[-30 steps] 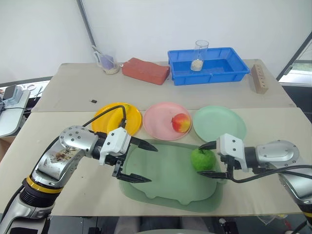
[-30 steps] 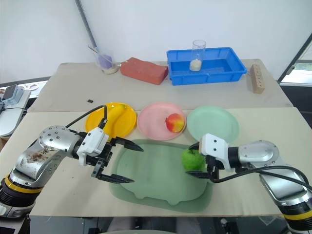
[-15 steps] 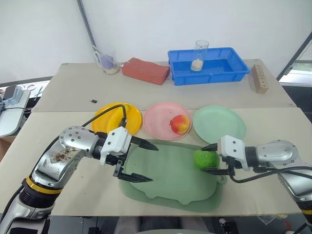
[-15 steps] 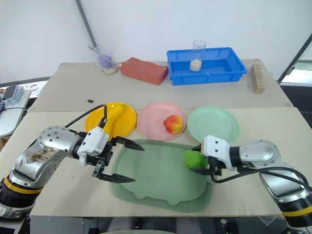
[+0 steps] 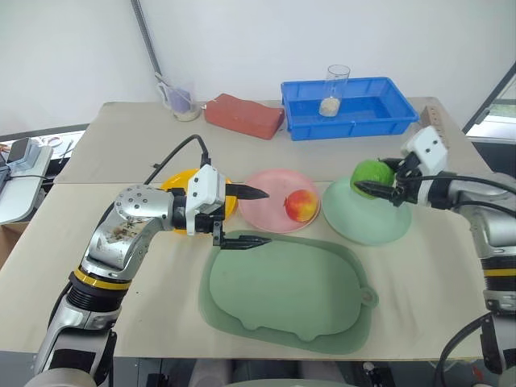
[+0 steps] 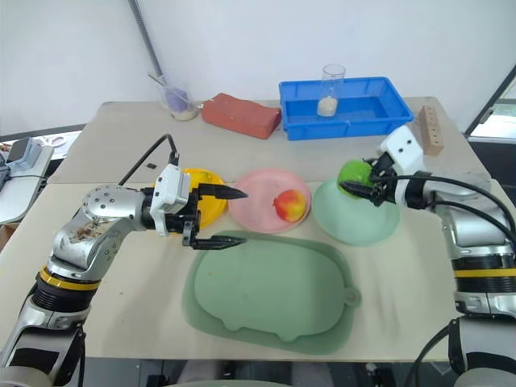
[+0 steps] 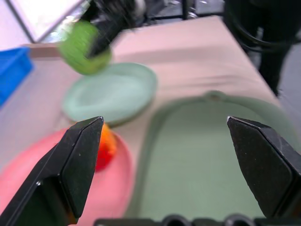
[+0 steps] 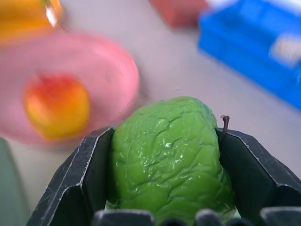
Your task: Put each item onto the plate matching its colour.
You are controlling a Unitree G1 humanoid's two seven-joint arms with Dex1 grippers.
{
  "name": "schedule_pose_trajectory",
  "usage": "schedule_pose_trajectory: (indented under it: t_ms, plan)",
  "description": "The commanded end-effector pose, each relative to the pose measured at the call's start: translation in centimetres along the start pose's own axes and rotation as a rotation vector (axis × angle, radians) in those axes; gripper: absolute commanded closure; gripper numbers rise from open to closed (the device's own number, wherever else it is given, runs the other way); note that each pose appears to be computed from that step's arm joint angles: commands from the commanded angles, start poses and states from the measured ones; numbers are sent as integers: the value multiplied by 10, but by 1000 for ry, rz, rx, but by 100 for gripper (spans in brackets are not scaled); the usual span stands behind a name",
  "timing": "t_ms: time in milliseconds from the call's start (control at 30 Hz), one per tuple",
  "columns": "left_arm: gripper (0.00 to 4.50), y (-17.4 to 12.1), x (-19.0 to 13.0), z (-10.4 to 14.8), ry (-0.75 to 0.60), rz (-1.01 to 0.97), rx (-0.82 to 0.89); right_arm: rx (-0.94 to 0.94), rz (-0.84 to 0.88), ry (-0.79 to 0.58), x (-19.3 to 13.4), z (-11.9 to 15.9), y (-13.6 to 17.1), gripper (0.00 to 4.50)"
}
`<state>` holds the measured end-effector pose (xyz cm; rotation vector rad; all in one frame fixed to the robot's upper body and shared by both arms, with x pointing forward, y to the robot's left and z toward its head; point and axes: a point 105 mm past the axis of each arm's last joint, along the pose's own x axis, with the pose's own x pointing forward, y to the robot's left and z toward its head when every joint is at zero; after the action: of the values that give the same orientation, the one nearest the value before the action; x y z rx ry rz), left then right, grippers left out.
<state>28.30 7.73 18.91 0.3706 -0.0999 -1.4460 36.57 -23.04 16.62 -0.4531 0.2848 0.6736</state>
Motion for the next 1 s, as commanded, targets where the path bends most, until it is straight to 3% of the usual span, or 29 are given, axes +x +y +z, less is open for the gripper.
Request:
schedule_pose_trajectory:
  t_ms: [33, 100, 133, 367, 467, 567, 733, 833, 1000]
  plan:
    - [0, 4, -3, 12, -16, 27, 56, -30, 9, 11, 2, 0, 1, 142]
    - [0, 3, -4, 11, -15, 30, 57, -23, 22, 27, 4, -3, 3, 37]
    - [0, 2, -5, 11, -14, 30, 56, -14, 29, 32, 5, -4, 4, 6]
    - [0, 4, -10, 10, 3, 58, 45, -12, 16, -8, -7, 7, -3, 2]
    - [0, 16, -20, 7, 19, 153, -13, -13, 24, -99, -24, 25, -1, 2]
    - [0, 36, -53, -2, 88, 301, -118, 1, 86, -158, -54, 38, 12, 2]
    - [0, 52, -120, -22, 218, 538, -198, 32, 103, -117, -84, 25, 25, 2]
    - [0, 46, -159, -38, 310, 617, -222, 47, 110, -47, -91, 5, 35, 2]
    - [0, 31, -185, -54, 395, 631, -253, 47, 121, 4, -92, -11, 48, 2]
